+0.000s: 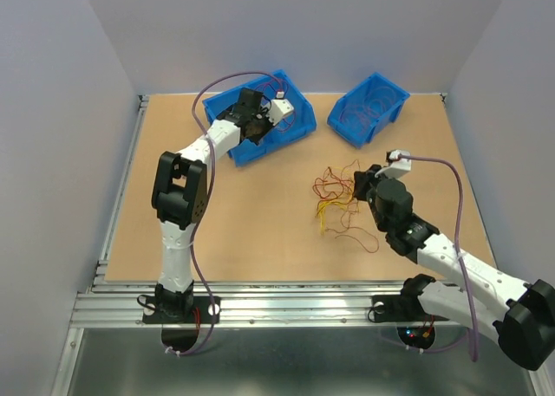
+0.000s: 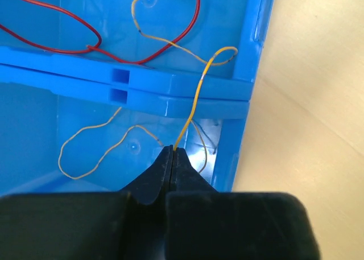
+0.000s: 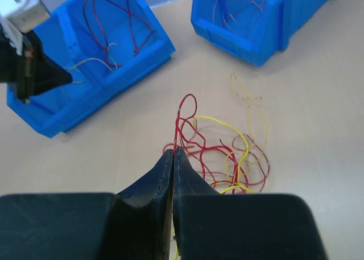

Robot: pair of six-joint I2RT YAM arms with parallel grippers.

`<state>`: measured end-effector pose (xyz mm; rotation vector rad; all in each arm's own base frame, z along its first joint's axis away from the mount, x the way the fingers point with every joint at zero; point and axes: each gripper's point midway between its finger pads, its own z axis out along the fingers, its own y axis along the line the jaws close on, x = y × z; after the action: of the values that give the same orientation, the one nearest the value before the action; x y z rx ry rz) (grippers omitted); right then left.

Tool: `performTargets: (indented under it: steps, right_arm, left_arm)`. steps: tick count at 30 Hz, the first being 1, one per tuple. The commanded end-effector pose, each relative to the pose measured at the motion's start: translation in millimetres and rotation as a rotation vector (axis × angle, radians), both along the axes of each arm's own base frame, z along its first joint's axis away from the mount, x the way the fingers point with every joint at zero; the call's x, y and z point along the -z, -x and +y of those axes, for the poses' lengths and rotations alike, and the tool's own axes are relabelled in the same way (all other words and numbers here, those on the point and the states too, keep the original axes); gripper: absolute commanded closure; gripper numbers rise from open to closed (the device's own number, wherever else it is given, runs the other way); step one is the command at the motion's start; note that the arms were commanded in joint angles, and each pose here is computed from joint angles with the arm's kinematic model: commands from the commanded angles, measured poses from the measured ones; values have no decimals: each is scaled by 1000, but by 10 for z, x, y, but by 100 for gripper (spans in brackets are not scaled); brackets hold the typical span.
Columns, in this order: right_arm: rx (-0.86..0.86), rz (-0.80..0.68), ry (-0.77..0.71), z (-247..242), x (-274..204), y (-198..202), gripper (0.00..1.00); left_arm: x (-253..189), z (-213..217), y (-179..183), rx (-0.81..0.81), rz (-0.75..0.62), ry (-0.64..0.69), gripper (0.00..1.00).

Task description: Untangle the cables

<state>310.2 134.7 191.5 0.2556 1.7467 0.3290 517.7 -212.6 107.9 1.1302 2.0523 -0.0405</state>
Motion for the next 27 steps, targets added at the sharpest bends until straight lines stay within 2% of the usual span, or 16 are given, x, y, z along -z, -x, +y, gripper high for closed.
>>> performTargets:
  steps: [1,8,12,13,18,21,23,24,26,27]
  right_arm:
    - [1,-130,-6,88,-693,-198,98]
    - [-90,-278,-3,399,-1643,-432,99]
    - [-169,-432,-57,507,-2476,-345,99]
    - [-173,-450,-57,508,-2583,-334,100]
    - [-283,-591,-103,659,-3329,-176,100]
    - [-330,-624,-106,778,-3508,-194,99]
    - [-334,-664,-111,792,-3718,-193,99]
    - [-340,-664,-99,845,-3707,-255,99]
    - [-348,-703,-107,862,-3859,-232,99]
    - [-372,-717,-104,922,-3879,-246,100]
  left_arm:
    - [-482,23,-7,12,-56,104,100]
    - [-996,191,48,6,-79,292,100]
    - [-1256,484,-25,-31,-86,432,100]
    - [-1269,618,-84,-90,-85,453,100]
    - [-989,794,-322,-211,-39,380,100]
    - [-768,901,-434,-293,-7,339,100]
    - [-607,877,-433,-291,32,312,100]
    - [-644,842,-446,-273,31,312,95]
    - [-609,788,-410,-247,48,312,80]
    - [-633,768,-370,-235,45,319,60]
